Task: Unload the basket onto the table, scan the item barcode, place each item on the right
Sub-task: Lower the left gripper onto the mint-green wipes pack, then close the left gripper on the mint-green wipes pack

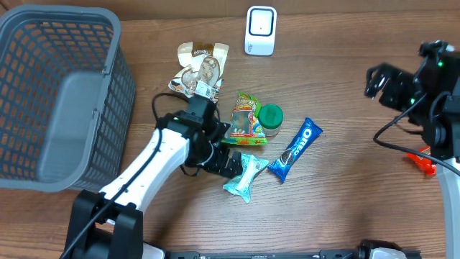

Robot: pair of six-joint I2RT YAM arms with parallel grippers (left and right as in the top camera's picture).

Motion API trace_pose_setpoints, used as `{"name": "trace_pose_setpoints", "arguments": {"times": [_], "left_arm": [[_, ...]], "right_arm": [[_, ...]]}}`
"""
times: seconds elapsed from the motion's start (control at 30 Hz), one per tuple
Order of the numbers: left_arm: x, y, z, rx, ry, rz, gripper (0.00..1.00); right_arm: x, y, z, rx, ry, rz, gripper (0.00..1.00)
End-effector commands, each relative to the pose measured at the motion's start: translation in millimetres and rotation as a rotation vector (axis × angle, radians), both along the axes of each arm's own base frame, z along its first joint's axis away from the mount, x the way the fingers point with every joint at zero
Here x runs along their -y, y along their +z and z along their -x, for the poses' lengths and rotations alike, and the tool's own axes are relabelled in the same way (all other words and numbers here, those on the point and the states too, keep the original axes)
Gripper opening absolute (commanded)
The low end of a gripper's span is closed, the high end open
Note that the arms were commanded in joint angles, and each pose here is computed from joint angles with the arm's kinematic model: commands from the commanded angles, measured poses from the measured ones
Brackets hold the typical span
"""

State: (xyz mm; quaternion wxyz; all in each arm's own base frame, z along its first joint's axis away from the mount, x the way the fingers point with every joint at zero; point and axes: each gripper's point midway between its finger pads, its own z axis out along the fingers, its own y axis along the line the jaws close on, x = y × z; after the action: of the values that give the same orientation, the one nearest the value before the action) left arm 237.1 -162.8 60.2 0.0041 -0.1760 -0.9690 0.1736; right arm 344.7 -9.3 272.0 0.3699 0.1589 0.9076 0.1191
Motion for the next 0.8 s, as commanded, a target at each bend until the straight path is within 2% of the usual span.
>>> {"name": "trace_pose_setpoints", "arguments": {"times": [0.0,0.2,0.47,0.77], "left_arm": [[5,7,0,0.046,-0.028,-0.054,1.00],[20,6,15,0.053,-0.110,-0.081,1.00],[6,1,30,0.050,-0.158,-0.223,1.00],[15,-19,29,0.106,-0.196,-0.197,1.00]], "right_arm": [[-13,5,7,-0.007,0.047,-0.054,1.00],[-12,1,12,-0.033,0.043,-0.049,1.00],[-13,0,12,-0.037,0.041,-0.052,1.00],[-13,0,12,-0.037,0.041,-0.052,1.00]]}}
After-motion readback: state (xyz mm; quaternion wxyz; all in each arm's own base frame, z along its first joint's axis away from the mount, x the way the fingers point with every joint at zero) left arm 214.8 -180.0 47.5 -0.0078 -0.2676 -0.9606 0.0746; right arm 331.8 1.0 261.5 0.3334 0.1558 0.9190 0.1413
